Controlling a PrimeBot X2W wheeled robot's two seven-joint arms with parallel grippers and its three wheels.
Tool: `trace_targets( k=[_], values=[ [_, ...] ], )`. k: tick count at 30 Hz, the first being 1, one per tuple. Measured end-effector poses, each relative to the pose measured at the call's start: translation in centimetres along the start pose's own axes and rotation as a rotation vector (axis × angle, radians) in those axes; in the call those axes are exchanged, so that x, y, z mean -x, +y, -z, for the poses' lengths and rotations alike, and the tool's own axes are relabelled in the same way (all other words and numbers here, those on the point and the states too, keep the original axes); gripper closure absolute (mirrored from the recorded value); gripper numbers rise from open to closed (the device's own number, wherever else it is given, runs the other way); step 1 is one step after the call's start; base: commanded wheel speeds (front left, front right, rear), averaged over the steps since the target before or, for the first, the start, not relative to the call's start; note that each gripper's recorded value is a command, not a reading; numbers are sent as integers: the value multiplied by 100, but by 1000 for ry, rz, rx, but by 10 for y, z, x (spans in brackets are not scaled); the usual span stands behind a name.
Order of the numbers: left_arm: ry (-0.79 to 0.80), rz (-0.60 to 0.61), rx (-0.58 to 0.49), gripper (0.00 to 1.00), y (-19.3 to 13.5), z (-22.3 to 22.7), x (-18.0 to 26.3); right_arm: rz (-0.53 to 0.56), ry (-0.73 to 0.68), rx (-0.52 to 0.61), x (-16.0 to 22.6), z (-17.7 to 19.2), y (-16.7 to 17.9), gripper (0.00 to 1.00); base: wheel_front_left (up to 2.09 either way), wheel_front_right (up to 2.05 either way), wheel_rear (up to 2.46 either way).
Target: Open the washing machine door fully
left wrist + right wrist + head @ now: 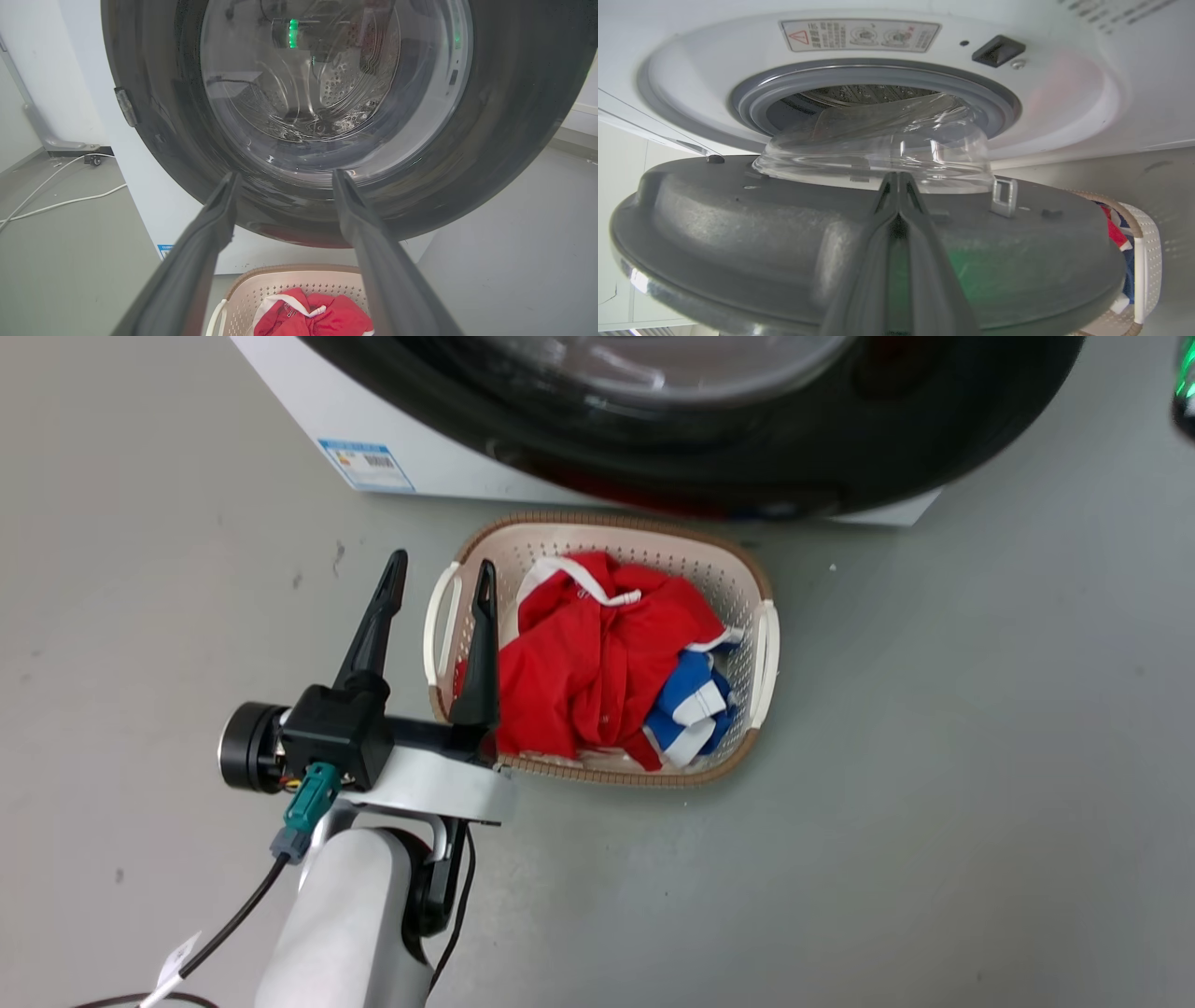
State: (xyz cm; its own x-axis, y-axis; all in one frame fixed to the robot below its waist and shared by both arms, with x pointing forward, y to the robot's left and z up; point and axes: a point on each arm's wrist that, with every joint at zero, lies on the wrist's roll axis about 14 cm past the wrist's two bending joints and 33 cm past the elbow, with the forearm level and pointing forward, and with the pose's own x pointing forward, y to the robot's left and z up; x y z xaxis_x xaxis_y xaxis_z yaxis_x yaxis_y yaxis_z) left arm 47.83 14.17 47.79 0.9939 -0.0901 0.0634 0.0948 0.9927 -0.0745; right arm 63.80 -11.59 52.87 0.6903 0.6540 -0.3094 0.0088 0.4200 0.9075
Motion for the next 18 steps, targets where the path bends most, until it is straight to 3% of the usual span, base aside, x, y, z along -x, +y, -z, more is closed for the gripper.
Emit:
trace_targets(
  k=[18],
  values=[
    [0, -1, 13, 0, -3, -23, 58, -52, 213, 0, 53, 109, 16, 100, 0, 0, 0]
  ],
)
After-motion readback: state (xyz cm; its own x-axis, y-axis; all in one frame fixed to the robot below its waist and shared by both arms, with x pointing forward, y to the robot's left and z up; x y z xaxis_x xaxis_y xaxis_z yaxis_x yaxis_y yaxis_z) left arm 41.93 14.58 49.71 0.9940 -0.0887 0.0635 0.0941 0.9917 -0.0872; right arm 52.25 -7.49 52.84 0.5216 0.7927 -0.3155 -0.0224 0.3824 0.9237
